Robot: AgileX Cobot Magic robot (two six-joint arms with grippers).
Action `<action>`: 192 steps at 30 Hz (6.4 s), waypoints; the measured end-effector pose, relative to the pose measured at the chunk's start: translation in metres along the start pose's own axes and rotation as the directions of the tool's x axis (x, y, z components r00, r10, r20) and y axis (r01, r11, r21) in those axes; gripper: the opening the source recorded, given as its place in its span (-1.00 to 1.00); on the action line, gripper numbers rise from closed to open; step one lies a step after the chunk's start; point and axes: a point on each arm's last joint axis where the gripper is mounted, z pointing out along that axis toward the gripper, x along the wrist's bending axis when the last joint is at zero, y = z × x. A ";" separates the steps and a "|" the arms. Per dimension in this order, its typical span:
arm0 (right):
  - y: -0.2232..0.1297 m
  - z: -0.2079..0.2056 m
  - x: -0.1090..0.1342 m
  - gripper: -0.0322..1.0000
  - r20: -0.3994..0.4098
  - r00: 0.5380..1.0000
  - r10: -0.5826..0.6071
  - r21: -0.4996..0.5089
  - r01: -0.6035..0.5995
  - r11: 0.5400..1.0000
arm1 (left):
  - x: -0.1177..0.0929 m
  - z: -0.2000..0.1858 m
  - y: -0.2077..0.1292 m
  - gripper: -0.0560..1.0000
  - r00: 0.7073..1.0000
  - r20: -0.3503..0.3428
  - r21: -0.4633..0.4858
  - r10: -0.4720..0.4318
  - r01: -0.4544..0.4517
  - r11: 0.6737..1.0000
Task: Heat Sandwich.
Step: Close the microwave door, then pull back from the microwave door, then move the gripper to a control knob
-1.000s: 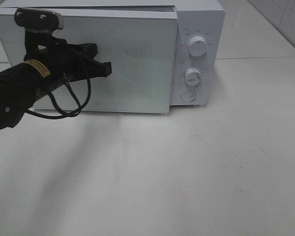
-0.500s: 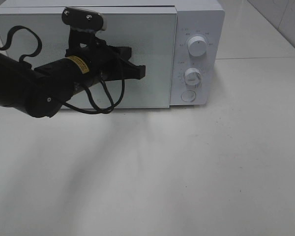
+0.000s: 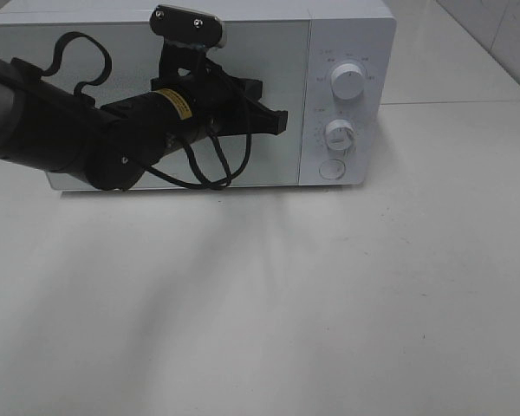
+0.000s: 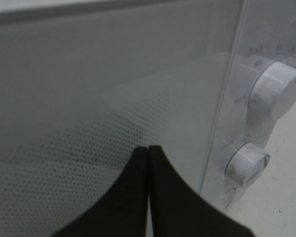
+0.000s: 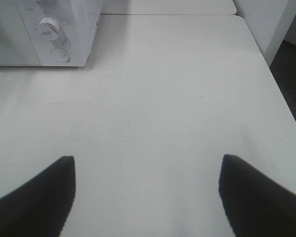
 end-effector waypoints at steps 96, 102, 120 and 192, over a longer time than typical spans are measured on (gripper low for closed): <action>0.000 0.000 0.000 0.53 0.000 1.000 0.000 0.000 0.000 1.000 | 0.057 -0.374 0.050 0.94 0.821 -0.551 0.596 -0.148 0.512 0.619; 0.000 0.000 0.000 0.53 0.000 1.000 0.000 0.000 0.000 1.000 | 0.037 -0.401 0.039 0.94 0.826 -0.545 0.516 -0.147 0.468 0.718; 0.000 0.000 0.000 0.53 0.000 1.000 0.000 0.000 0.000 1.000 | -0.002 -0.454 0.021 0.94 0.838 -0.529 0.175 -0.134 0.262 0.949; 0.040 0.024 0.005 0.64 -0.012 1.000 -0.014 -0.041 0.014 0.999 | -0.004 -0.456 0.020 0.94 0.839 -0.528 0.160 -0.134 0.253 0.954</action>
